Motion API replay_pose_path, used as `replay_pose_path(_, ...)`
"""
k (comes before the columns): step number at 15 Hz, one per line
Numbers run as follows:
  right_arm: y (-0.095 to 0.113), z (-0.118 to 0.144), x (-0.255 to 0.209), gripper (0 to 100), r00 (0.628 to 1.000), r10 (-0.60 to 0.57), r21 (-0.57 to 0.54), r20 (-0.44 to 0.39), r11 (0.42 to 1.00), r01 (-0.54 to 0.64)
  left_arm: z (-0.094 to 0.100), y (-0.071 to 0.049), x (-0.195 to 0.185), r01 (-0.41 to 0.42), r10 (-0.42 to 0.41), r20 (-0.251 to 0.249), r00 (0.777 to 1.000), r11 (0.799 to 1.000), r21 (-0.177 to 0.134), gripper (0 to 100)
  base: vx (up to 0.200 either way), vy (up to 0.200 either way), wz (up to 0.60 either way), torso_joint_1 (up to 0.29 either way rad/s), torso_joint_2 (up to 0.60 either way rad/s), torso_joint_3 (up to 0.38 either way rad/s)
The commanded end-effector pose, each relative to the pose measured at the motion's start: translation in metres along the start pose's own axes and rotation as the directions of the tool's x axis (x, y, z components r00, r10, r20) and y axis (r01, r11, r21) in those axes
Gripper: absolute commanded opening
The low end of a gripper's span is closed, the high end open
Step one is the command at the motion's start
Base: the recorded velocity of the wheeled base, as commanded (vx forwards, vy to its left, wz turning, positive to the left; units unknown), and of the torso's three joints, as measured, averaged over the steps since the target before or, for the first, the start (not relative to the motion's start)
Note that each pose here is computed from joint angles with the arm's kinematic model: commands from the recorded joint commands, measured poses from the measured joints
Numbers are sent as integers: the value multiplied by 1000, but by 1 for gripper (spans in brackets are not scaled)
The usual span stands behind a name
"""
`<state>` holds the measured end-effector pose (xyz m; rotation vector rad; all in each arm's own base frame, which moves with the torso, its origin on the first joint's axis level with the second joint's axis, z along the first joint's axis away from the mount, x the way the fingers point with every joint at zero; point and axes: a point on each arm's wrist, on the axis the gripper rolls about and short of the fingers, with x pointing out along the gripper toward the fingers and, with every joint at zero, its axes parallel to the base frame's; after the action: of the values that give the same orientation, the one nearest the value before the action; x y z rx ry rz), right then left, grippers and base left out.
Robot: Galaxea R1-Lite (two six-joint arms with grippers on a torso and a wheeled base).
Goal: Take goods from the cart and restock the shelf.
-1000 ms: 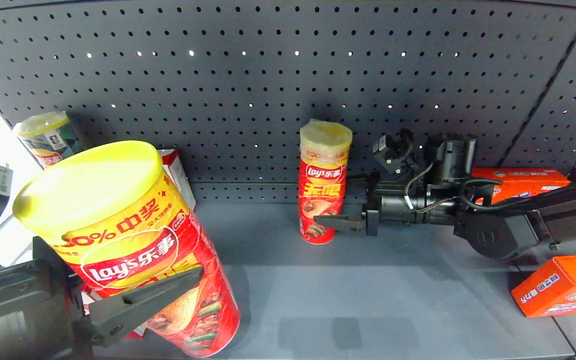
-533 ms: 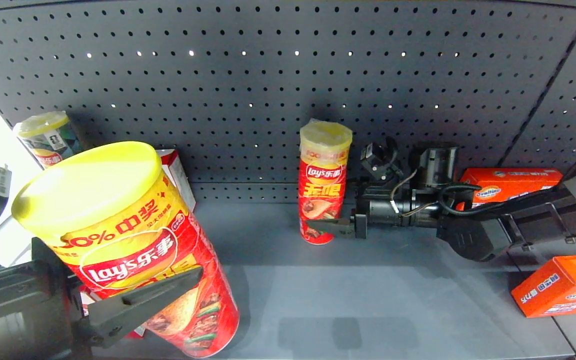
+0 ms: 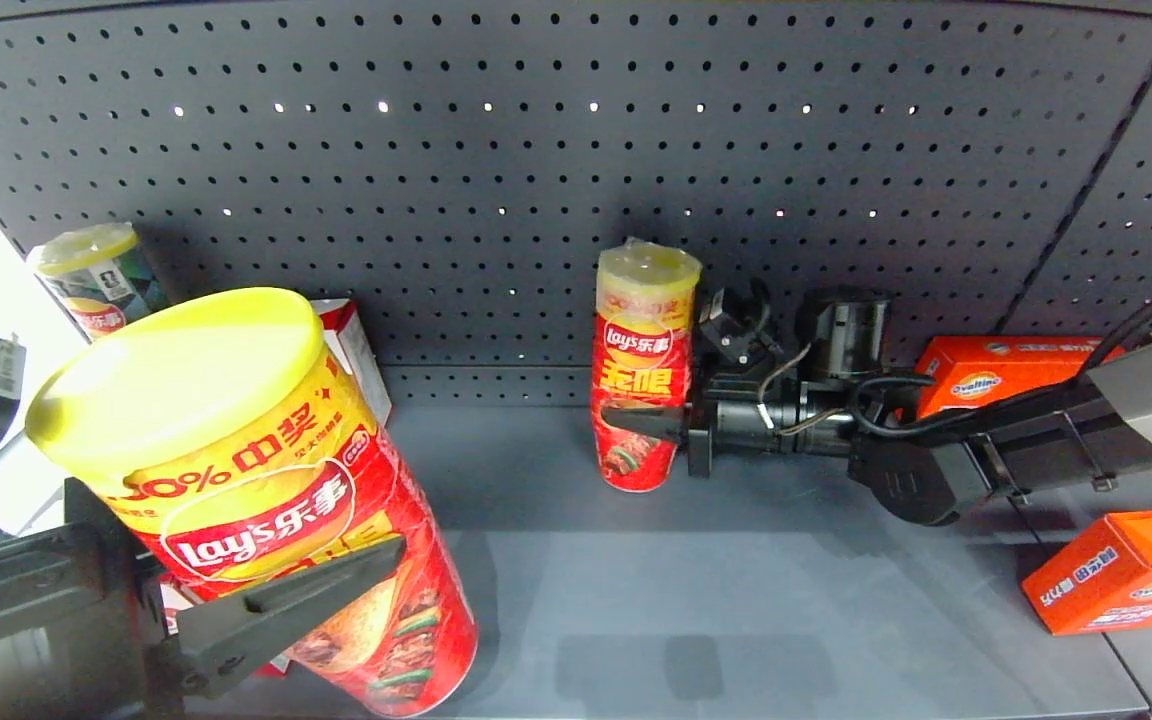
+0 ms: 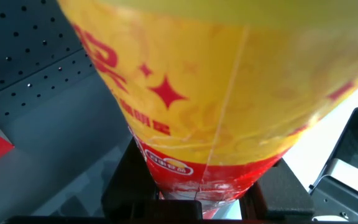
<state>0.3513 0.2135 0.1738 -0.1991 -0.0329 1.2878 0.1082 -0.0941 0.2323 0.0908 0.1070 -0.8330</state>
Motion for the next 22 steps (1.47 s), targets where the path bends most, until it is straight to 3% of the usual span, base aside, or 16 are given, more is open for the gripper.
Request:
replay_pose_path(1, 2, 0, 0, 0, 1000, 2, 3, -3, 1000, -2, 0, 0, 0, -1, 1, 1, 1000, 1000, 0, 0, 0, 0, 0, 0, 0, 0)
replay_pose_path(8, 27, 27, -19, 0, 1000, 21, -21, 24, 1000, -20, 0, 0, -1, 1, -1, 3, 1000, 1000, 0, 0, 0, 0, 0, 0, 0, 0)
replay_pose_path(11, 51, 34, -36, 0, 998, 36, -36, 45, 999, -35, -1, 0, 0, 1, -1, -3, 1000, 1000, 0, 0, 0, 0, 0, 0, 0, 0)
replay_pose_path(16, 95, 27, -50, 0, 994, 102, -33, 46, 994, -100, 1, -1, -1, 10, -10, 4, 1000, 1000, 2, 0, 0, 0, 0, 0, 0, 0)
replay_pose_path(22, 125, 8, -52, 0, 995, 103, -16, 18, 995, -103, 2, -1, -1, 14, -14, 5, 1000, 1000, 3, 0, 0, 0, 0, 0, 0, 0)
